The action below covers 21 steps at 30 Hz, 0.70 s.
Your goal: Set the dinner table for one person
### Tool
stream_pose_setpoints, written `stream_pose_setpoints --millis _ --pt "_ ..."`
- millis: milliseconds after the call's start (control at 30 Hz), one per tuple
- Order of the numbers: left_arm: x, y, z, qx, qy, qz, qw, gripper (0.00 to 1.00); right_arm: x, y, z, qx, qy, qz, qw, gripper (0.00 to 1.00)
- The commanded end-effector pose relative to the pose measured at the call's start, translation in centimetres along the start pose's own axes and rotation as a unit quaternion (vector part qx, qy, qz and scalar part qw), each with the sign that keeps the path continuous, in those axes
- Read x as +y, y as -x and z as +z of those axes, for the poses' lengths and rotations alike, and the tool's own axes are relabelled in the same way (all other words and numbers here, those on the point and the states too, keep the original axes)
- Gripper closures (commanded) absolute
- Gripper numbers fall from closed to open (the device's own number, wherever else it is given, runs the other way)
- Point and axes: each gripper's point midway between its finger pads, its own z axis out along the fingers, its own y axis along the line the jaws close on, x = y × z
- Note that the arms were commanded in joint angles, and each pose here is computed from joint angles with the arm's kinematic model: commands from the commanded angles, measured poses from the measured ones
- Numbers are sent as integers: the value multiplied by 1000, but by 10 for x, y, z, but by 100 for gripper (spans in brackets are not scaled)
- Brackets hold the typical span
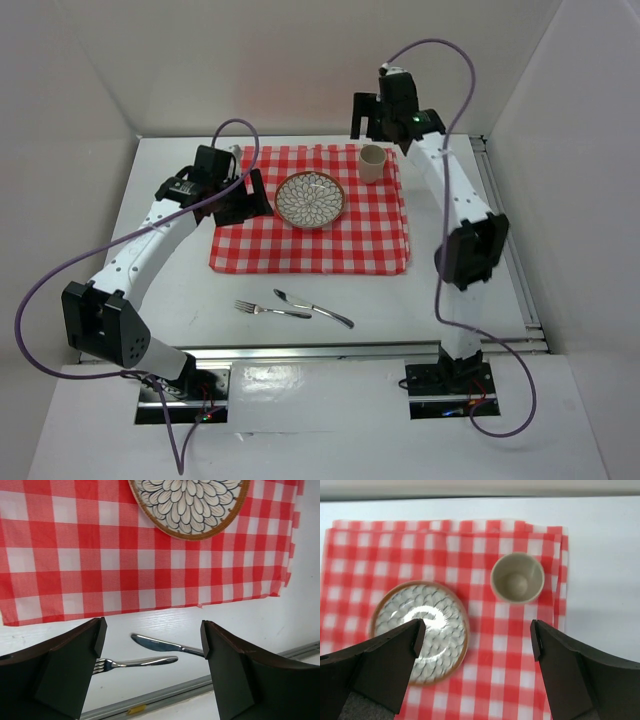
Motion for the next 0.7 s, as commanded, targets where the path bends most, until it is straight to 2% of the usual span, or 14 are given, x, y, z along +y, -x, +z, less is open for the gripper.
stream_pose_setpoints --millis 0,33,100,133,200,233,267,333,367,400,433,467,533,667 --pt "10 -1 -8 -15 30 -16 999 6 37 -2 -87 -9 76 -11 997 1" --pt "16 -3 -12 -21 45 -23 998 7 44 -48 -100 30 88 -27 995 1" --pt "25 -9 -15 -26 66 -48 996 9 58 -101 -117 69 113 -45 990 1" --pt "37 -13 -16 -30 91 -56 994 10 64 -175 -121 138 125 -70 980 1" --pt "44 -12 -30 -54 110 -72 990 13 78 -214 -153 155 167 -87 970 2" --pt "50 -9 -37 -71 129 -84 986 13 83 -267 -166 202 175 -101 958 5" --pt "56 -4 -43 -87 137 -93 982 13 87 -287 -178 220 186 -107 952 7" --pt "63 -1 -58 -108 152 -107 977 13 96 -313 -200 225 200 -112 947 16" --pt "66 3 -64 -121 161 -107 974 13 105 -344 -214 248 218 -141 933 18" --pt "69 5 -65 -123 164 -111 972 13 108 -349 -220 245 218 -148 933 20" --pt "67 9 -71 -135 161 -111 971 13 108 -355 -221 247 206 -155 934 26" --pt "67 9 -71 -135 161 -111 971 13 110 -372 -225 259 206 -178 927 28" --pt "67 10 -74 -135 157 -110 972 13 111 -381 -221 257 194 -196 926 28" --pt "64 6 -66 -116 149 -105 976 14 120 -395 -206 253 191 -233 919 34"
